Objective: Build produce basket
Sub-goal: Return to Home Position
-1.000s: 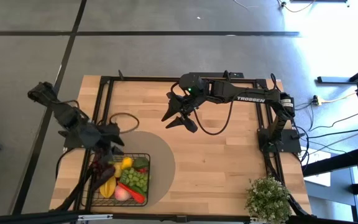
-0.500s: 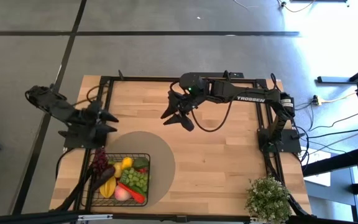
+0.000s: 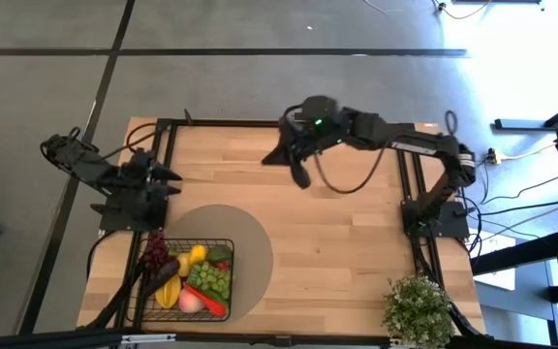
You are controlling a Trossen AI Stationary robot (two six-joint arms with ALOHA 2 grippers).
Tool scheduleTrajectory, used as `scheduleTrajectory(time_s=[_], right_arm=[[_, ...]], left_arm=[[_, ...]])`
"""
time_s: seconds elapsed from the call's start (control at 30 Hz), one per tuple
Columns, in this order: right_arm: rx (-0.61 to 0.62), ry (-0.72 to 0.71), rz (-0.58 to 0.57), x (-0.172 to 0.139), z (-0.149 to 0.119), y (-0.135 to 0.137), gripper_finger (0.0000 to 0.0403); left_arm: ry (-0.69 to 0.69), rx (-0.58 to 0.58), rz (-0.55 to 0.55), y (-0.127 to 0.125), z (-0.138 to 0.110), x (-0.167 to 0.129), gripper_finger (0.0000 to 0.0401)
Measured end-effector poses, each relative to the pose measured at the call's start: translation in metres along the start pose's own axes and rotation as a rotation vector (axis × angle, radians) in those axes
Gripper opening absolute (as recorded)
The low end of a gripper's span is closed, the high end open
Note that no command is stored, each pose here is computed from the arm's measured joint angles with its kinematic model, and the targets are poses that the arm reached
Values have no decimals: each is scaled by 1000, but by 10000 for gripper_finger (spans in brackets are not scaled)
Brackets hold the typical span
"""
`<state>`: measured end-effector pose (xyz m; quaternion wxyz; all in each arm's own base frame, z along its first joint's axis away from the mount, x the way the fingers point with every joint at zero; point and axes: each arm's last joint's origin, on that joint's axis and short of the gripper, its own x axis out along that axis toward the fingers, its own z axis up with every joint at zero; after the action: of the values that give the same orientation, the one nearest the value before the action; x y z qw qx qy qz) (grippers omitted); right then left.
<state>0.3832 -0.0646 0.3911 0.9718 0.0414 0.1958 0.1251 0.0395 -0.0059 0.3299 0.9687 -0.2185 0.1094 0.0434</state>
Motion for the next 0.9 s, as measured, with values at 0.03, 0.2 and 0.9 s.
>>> scheduleTrajectory(time_s=[0.03, 0.2, 0.9], right_arm=[[-7, -5, -25, -9, 3, 0, 2], [-24, 4, -192, -56, 13, 6, 1], [-15, 124, -379, -232, -5, 84, 0]], left_arm=[[-13, 25, 24, 1, 0, 0, 194], [-56, 116, 115, 4, 1, 0, 153], [3, 403, 208, 30, 23, -51, 2]])
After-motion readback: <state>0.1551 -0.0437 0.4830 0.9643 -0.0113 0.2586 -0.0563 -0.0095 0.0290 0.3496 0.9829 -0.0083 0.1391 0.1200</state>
